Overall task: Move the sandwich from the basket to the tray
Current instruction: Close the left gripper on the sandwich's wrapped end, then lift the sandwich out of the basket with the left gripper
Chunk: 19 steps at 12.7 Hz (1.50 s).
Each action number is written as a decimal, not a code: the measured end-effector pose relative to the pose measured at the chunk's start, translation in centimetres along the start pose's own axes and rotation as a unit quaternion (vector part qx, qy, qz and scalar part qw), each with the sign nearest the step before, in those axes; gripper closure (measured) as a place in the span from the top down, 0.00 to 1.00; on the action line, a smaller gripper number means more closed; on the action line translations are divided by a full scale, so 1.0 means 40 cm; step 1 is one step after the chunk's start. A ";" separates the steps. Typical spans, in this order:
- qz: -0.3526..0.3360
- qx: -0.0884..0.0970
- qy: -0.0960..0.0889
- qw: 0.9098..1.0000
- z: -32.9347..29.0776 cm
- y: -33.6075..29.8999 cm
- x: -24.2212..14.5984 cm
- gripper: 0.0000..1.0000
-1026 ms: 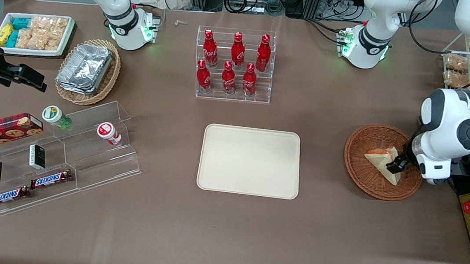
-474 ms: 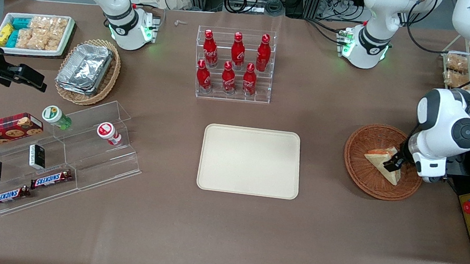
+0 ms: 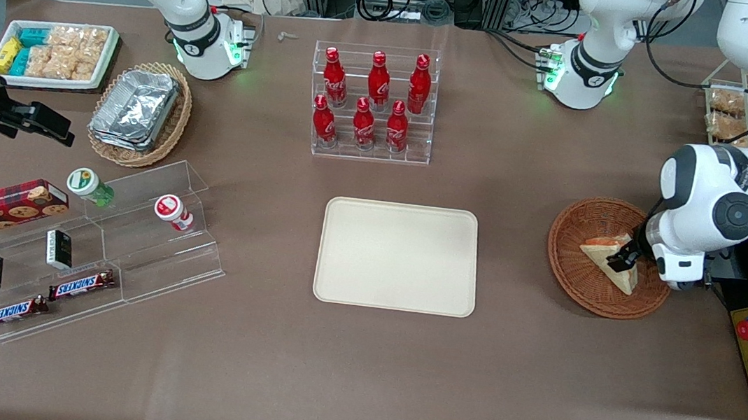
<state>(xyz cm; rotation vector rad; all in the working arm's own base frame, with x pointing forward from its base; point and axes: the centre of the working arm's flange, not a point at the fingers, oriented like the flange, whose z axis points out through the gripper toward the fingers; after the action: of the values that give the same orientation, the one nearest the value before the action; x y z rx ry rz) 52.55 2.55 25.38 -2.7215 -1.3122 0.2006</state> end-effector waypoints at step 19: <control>0.047 0.017 -0.004 0.999 -0.174 0.029 -0.053 0.20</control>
<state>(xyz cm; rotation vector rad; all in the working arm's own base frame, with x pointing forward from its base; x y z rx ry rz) 53.30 -0.14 32.18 -2.7595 -1.1734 0.2397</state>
